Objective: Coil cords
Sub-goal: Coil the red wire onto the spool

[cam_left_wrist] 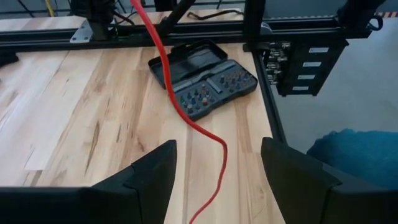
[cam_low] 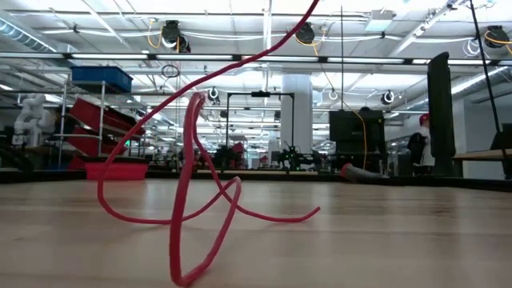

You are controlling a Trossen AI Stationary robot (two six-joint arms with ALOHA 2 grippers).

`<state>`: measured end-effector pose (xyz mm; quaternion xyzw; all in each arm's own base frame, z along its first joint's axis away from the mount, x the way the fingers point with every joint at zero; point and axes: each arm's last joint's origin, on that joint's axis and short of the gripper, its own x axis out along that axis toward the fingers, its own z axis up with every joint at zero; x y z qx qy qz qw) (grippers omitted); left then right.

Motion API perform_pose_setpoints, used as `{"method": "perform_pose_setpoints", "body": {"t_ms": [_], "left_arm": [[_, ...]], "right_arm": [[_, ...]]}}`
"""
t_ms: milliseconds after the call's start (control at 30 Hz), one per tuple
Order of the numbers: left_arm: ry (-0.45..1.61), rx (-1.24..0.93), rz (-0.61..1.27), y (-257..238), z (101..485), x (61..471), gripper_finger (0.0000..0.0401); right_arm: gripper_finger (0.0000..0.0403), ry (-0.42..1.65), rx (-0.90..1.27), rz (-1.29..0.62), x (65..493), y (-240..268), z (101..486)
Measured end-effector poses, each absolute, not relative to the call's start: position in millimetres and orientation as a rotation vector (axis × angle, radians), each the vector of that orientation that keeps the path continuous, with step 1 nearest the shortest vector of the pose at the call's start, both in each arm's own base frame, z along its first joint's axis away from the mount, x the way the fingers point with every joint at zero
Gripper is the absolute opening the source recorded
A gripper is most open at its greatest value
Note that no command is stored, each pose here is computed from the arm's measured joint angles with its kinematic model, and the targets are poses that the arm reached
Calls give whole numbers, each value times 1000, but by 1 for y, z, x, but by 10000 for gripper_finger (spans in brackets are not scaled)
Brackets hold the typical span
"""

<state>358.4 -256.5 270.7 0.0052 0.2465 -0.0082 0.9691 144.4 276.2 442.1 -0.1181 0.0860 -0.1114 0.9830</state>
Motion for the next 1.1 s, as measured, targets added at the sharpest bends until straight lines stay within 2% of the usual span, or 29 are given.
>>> {"method": "perform_pose_setpoints", "body": {"t_ms": [167,833,1100], "left_arm": [[501,7,-26,-257,271,358,235],[488,-28,6,-250,272,364,148],[488,-27,6,-250,272,364,141]], "right_arm": [[0,173,-237,-224,144,276,442],[0,173,-237,-224,144,276,442],[0,173,-237,-224,144,276,442]]}}
